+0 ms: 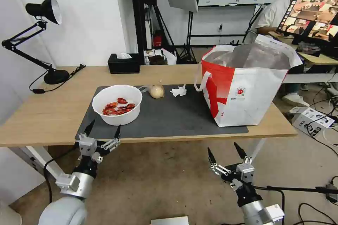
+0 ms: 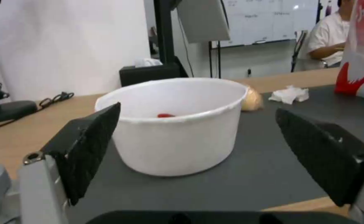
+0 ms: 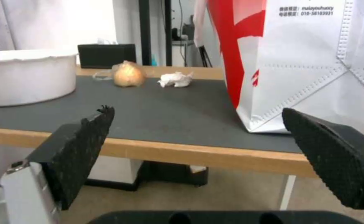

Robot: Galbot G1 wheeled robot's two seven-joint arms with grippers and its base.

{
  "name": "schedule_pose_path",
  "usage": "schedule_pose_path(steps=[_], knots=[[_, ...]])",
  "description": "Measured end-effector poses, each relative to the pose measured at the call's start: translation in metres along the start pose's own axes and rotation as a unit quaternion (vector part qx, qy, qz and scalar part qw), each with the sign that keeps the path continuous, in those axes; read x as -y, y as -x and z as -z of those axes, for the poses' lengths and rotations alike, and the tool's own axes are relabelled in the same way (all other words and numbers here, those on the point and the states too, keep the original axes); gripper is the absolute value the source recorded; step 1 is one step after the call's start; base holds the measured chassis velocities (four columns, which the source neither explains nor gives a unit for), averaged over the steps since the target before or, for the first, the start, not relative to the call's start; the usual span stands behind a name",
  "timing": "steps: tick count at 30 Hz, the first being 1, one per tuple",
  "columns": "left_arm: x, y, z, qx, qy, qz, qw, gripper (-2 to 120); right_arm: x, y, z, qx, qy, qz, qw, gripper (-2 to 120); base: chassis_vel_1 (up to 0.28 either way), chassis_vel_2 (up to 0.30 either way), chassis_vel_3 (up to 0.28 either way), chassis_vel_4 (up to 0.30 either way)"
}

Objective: Pick up the trash from the table and place it into the takeout bag.

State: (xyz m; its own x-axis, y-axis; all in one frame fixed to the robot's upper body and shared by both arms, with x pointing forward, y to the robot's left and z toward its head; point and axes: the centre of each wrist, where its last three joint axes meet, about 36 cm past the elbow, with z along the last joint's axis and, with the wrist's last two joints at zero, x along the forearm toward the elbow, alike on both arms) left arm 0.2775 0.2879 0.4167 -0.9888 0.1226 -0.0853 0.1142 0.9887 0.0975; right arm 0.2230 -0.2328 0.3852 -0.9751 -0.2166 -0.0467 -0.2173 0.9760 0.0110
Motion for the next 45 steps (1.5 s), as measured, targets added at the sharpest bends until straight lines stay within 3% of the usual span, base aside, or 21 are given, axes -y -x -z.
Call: schedule_pose_path(steps=[9,24,45], knots=[[0.006,-0.004,-0.016,-0.021,-0.004,-0.001,0.9998,100,-0.002,0.005,-0.005,-0.002,0.002,0.005,1.0,100,0.0,0.0,0.0,0.0],[0.0,0.005,-0.019,-0.018,0.001,0.0,0.9998,100,-0.008,0.01,-0.013,-0.012,0.003,0.017,1.0,100,0.0,0.0,0.0,0.0],[0.003,-0.004,-0.022,-0.044,-0.005,0.006,0.999,100,-0.02,0.064,0.03,0.016,0.018,0.076,0.997,100,0.0,0.0,0.0,0.0]])
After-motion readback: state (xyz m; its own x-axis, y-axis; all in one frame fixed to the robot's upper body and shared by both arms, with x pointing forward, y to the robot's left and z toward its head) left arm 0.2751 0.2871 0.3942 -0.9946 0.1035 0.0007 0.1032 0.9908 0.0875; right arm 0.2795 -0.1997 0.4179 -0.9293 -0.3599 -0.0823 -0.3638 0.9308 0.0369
